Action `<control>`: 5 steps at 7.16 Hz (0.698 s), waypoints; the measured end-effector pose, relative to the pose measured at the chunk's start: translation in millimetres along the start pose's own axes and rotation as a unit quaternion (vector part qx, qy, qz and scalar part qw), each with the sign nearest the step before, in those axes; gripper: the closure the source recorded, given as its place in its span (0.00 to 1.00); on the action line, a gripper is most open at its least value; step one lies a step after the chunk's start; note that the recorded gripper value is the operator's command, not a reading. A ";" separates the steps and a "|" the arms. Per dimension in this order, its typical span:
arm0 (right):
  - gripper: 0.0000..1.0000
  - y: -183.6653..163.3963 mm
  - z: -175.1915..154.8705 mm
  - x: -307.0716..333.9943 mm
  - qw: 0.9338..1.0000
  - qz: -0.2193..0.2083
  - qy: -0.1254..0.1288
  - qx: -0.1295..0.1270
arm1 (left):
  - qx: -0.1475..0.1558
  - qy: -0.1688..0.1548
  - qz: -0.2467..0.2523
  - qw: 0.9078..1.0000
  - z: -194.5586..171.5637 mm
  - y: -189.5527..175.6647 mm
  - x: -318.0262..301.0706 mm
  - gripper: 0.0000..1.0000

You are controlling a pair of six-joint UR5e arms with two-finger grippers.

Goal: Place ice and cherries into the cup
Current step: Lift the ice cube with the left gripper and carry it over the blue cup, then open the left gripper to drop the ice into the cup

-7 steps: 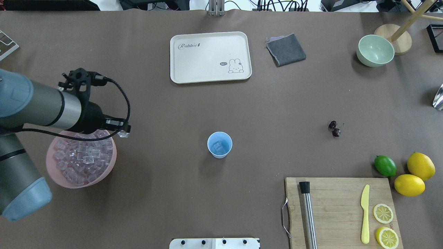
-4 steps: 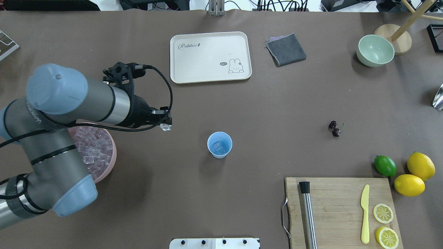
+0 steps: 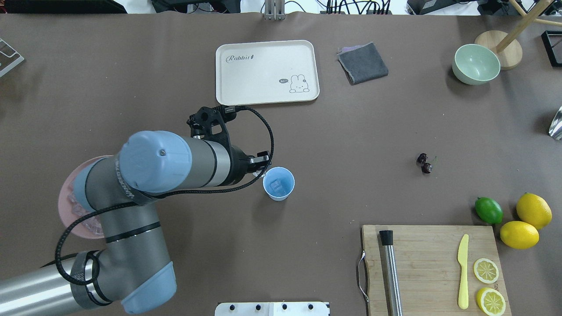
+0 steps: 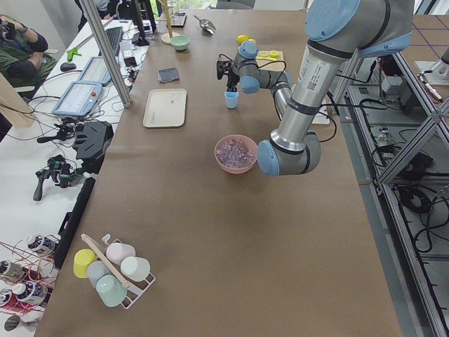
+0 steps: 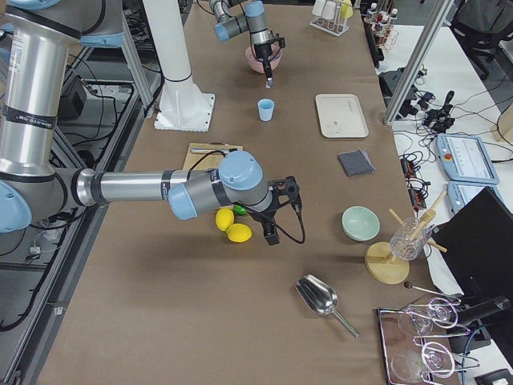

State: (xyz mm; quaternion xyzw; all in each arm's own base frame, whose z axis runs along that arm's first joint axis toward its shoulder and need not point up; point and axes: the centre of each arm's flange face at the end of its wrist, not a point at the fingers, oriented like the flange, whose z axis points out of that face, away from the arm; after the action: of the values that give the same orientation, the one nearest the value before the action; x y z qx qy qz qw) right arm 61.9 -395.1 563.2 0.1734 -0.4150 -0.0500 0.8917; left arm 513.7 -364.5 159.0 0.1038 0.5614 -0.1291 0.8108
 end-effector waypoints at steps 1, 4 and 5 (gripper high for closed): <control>0.00 0.0 0.0 0.0 1.000 0.000 0.000 0.000 | 0.012 -0.002 -0.003 1.000 10.1 13.8 7.8 1.00; 0.00 0.0 0.0 0.1 1.000 -0.001 0.000 0.000 | 0.026 0.002 -0.003 1.000 18.4 30.1 20.1 0.03; 0.00 0.0 0.0 0.1 1.000 -0.001 0.000 0.000 | 0.028 0.006 -0.004 1.000 16.3 27.2 23.4 0.02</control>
State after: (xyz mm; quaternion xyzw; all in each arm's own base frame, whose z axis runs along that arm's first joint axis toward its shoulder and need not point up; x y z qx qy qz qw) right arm 61.9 -395.1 563.3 0.1738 -0.4146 -0.0505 0.8918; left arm 544.9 -346.1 143.4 0.1250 0.5625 -0.1475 0.8038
